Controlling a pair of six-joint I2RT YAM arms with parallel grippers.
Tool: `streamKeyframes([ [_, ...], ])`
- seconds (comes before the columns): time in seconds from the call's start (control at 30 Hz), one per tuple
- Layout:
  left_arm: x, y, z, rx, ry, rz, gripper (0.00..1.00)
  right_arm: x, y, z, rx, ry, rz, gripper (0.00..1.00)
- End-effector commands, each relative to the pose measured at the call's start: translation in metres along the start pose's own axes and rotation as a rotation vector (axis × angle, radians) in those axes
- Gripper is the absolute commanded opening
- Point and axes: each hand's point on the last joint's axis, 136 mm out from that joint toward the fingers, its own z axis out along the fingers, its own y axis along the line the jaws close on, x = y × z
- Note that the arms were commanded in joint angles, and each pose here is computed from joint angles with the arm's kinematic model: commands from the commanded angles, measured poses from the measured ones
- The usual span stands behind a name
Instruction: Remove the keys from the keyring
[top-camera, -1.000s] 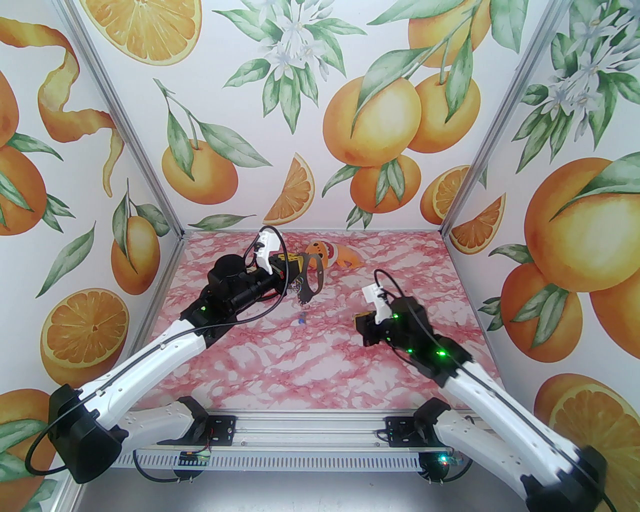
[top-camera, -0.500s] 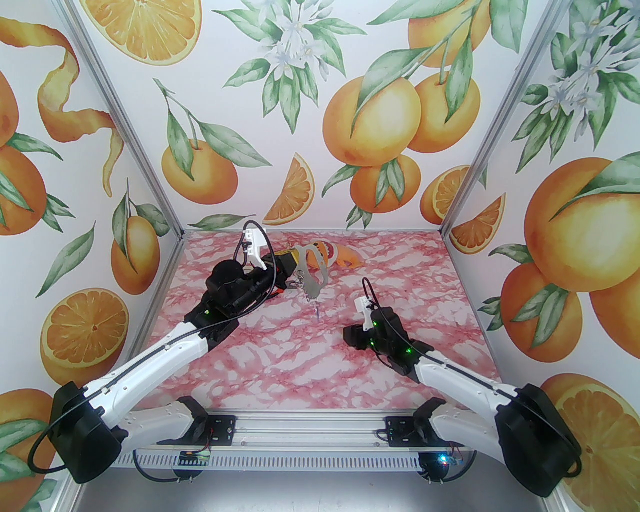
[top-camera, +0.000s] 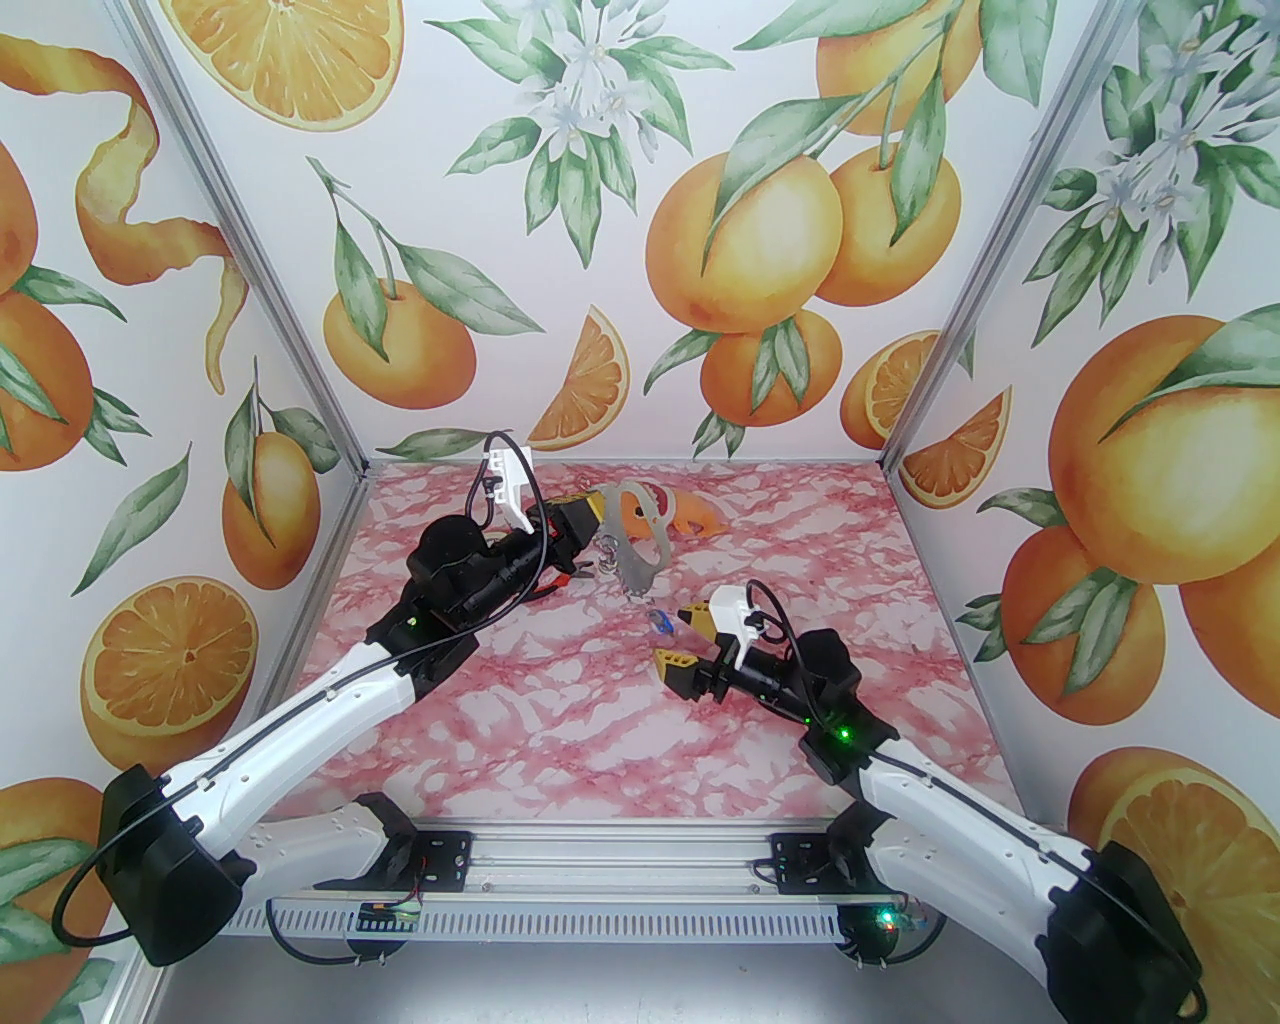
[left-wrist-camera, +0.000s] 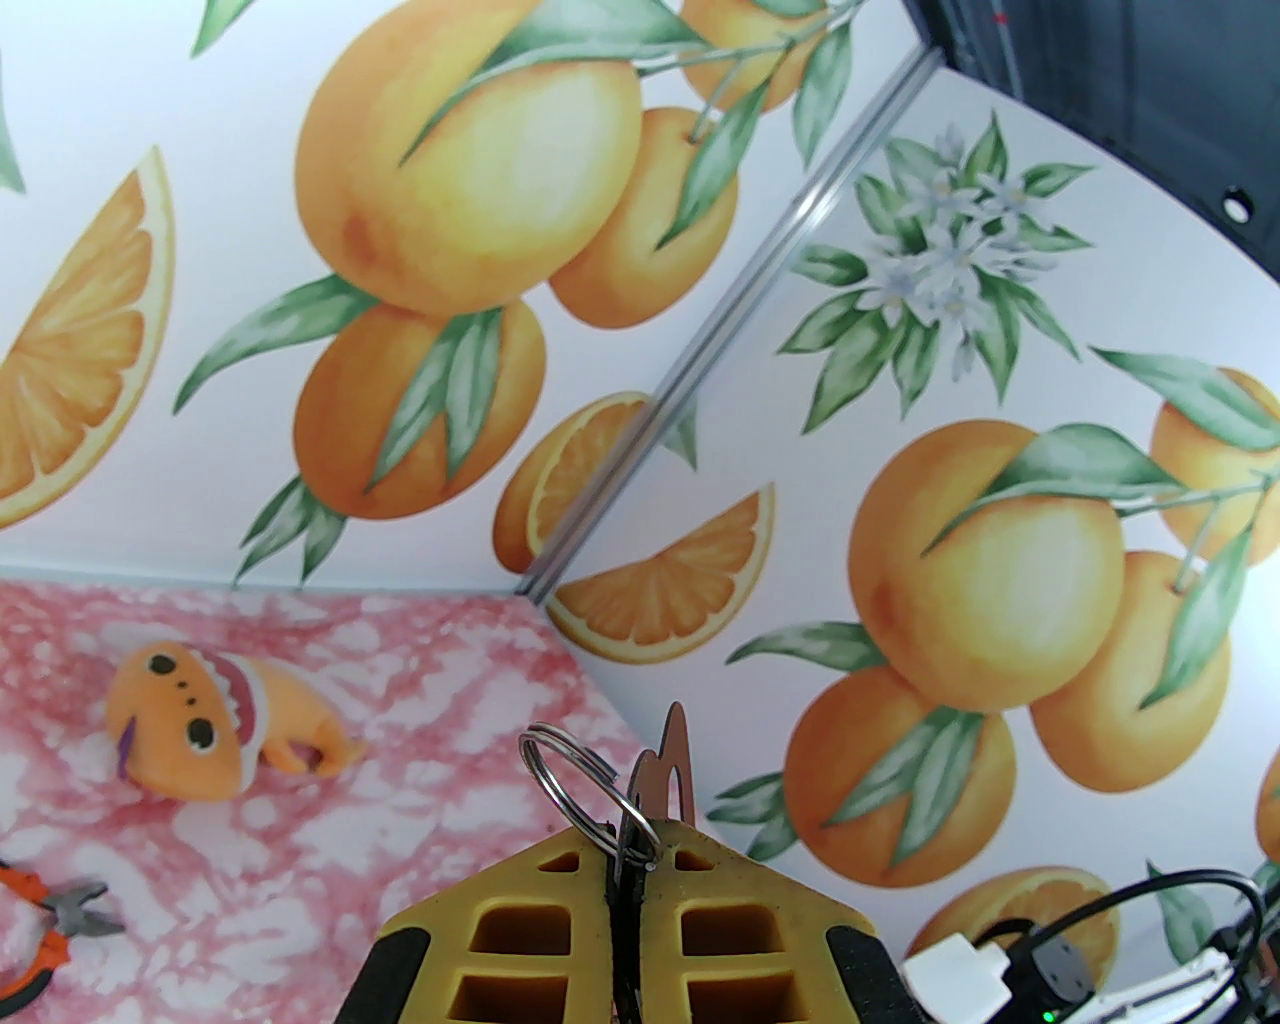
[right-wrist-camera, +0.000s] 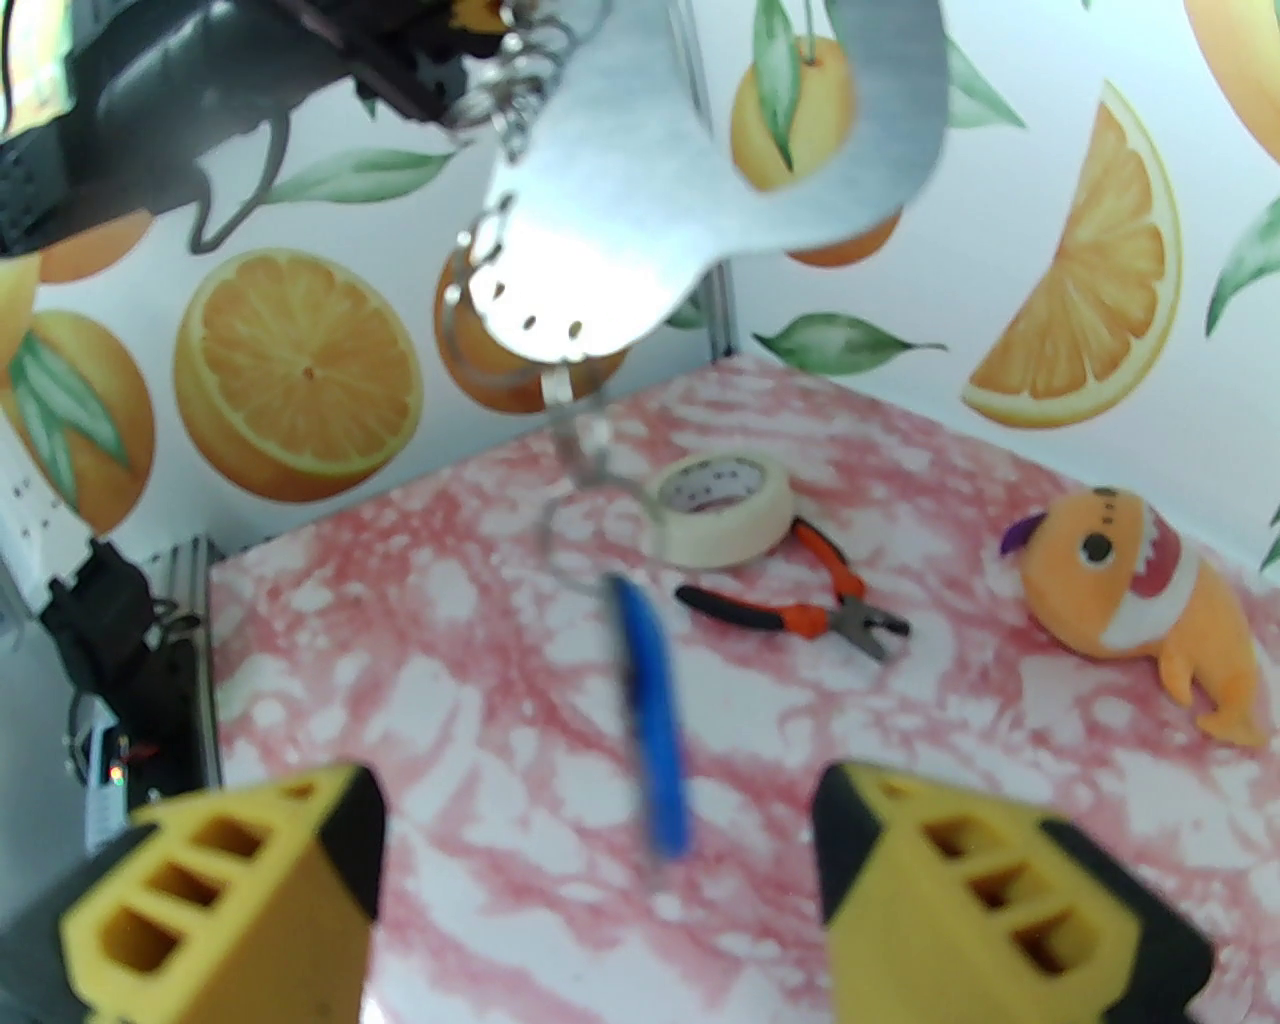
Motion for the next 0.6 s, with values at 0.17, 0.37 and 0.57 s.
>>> streamKeyframes([
  [0.17, -0.026, -0.042, 0.005, 0.091, -0.069, 0.014, 0.0, -0.038, 0.013, 0.022, -0.059, -0.134, -0.14, 0.78],
  [0.37, -0.026, -0.047, 0.006, 0.1, -0.075, 0.02, 0.0, -0.047, 0.018, 0.024, -0.081, -0.18, -0.124, 0.67],
  [0.57, -0.028, -0.049, 0.005, 0.096, -0.085, 0.028, 0.0, -0.043, 0.028, 0.023, -0.14, -0.17, -0.083, 0.44],
])
